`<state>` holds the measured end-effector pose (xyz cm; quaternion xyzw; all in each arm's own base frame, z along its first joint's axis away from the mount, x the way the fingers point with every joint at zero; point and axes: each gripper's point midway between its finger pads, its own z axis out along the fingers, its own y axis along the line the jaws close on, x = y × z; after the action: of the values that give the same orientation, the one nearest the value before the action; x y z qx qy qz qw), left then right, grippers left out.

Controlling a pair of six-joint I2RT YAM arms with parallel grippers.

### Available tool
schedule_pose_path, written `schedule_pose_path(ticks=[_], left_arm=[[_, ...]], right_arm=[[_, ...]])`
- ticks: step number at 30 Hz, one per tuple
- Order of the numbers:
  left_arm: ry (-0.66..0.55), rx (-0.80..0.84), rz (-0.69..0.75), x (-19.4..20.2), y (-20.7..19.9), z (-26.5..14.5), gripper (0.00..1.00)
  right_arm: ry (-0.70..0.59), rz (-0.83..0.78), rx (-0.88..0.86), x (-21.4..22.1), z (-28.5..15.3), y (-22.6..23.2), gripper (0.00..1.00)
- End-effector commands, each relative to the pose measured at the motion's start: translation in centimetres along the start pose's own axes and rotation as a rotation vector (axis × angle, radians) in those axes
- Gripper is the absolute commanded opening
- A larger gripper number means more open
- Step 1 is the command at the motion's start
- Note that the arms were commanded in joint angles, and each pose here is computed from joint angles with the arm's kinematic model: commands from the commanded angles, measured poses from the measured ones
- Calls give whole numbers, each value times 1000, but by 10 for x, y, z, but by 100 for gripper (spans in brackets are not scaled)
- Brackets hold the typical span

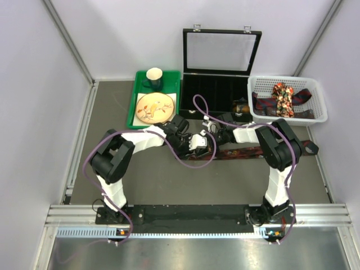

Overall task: Roll the ties
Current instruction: Roll the tie at the center of the board.

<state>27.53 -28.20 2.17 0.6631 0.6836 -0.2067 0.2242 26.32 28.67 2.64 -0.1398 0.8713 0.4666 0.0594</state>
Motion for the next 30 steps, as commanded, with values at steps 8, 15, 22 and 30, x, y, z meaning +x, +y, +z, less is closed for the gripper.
schedule_pose_path(ticks=[8, 15, 22, 30], left_arm=[[98, 22, -7, 28, -22, -18, 67], [20, -20, -85, 32, -3, -43, 74], [-38, -15, -33, 22, 1, -48, 72], [-93, 63, 11, 5, -9, -51, 64]], right_arm=[[4, -54, 39, -9, 11, 6, 0], [35, -45, 116, -1, 9, -11, 0], [41, -61, 142, 0, 8, -16, 0], [49, -54, 140, 0, 10, -18, 0]])
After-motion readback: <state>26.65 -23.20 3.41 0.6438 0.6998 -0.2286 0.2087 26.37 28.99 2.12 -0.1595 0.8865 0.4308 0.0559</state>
